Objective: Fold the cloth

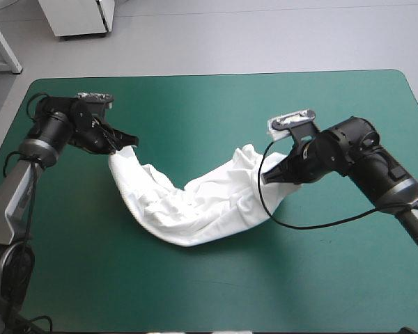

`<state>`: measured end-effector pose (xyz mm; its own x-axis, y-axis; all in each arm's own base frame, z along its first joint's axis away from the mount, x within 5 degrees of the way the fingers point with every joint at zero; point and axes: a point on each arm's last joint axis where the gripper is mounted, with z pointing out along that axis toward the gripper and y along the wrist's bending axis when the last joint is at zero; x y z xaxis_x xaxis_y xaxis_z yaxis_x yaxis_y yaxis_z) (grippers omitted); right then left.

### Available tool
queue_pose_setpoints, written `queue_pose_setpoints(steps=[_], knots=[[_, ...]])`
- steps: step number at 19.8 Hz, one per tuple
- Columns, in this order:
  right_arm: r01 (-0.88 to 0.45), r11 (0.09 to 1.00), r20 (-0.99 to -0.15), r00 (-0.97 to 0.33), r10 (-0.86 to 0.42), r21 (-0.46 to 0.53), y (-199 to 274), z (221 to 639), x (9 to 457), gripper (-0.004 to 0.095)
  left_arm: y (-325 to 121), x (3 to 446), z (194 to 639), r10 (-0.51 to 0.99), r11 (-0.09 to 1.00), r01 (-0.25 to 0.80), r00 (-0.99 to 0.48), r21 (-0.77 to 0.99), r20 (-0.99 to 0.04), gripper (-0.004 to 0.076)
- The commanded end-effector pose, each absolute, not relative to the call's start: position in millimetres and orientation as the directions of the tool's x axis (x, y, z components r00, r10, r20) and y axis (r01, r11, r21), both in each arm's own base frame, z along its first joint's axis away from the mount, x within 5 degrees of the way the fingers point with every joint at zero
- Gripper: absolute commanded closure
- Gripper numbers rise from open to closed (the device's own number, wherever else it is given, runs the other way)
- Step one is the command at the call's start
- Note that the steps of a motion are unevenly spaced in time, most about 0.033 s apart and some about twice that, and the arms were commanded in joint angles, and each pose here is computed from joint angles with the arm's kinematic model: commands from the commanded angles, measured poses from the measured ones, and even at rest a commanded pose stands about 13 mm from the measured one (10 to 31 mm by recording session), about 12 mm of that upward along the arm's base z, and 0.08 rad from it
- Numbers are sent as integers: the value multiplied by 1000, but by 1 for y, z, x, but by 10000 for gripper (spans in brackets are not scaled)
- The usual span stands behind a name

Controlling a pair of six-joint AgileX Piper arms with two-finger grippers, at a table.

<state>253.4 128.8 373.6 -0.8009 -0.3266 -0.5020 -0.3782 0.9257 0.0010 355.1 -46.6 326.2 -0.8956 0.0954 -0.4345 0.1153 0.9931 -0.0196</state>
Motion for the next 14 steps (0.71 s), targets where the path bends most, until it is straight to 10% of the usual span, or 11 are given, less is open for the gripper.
queue_pose_setpoints(steps=[1,14], knots=[[-346,936,-679,-670,-300,-73,115,437,245,927,-45,325,403,88,990,136,-788,-34,-609,731],[-278,958,-984,-134,-114,-73,60,619,154,927,-45,153,630,-6,917,397,-76,-36,-997,733]])
